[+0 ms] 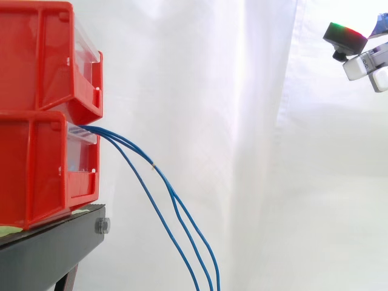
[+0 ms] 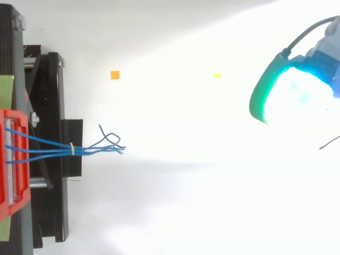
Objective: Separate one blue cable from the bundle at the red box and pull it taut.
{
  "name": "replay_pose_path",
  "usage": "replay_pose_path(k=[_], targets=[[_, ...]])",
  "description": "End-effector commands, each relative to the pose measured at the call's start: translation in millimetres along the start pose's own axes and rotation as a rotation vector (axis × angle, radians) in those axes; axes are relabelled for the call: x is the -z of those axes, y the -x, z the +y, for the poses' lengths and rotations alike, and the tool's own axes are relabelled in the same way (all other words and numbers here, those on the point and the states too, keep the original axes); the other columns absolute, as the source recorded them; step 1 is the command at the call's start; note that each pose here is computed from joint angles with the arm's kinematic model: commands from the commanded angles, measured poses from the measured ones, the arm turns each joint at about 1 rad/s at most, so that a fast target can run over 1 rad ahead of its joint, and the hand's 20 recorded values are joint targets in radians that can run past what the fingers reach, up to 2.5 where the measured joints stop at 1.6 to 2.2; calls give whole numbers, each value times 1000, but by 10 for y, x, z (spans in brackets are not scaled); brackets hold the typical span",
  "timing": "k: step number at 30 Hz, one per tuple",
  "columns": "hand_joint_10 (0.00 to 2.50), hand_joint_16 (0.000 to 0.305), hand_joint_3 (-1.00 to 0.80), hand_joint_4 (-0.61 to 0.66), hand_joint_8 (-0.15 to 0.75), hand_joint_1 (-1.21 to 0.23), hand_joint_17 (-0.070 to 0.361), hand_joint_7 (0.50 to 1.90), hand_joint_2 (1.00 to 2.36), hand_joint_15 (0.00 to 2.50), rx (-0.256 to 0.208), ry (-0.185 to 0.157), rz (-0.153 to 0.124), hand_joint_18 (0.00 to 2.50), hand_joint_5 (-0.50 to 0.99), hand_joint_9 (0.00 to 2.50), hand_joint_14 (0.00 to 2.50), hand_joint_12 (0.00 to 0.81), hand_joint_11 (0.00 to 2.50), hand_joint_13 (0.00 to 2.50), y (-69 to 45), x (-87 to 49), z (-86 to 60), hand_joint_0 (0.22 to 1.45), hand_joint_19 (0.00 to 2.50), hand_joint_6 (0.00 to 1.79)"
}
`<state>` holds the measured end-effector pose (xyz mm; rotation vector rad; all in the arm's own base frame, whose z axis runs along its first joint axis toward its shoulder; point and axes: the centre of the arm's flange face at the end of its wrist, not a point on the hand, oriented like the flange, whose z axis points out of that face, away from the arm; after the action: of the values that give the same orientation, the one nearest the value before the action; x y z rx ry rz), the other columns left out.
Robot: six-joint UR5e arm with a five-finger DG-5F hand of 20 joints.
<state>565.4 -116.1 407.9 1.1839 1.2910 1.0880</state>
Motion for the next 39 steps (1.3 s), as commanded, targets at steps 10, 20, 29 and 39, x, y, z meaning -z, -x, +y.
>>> replay_pose_path(k=[10,20,29,39], targets=[[9,49,-500,221,295,-493,111,689,1000,328,0,-1,0,600,-245,497,12,373,308,575,-8,-5,-3,561,666,501],[9,49,-500,212,284,-518,110,691,1000,326,0,1,2,596,-249,456,14,370,315,567,-8,-1,5,567,659,502],[11,48,-500,216,284,-540,109,698,1000,328,1,-22,5,599,-248,464,12,367,318,578,-12,16,-24,575,657,501],[9,48,-500,219,286,-538,109,697,1000,340,9,-49,-3,596,-246,473,13,367,321,580,-127,-135,-231,574,658,501]])
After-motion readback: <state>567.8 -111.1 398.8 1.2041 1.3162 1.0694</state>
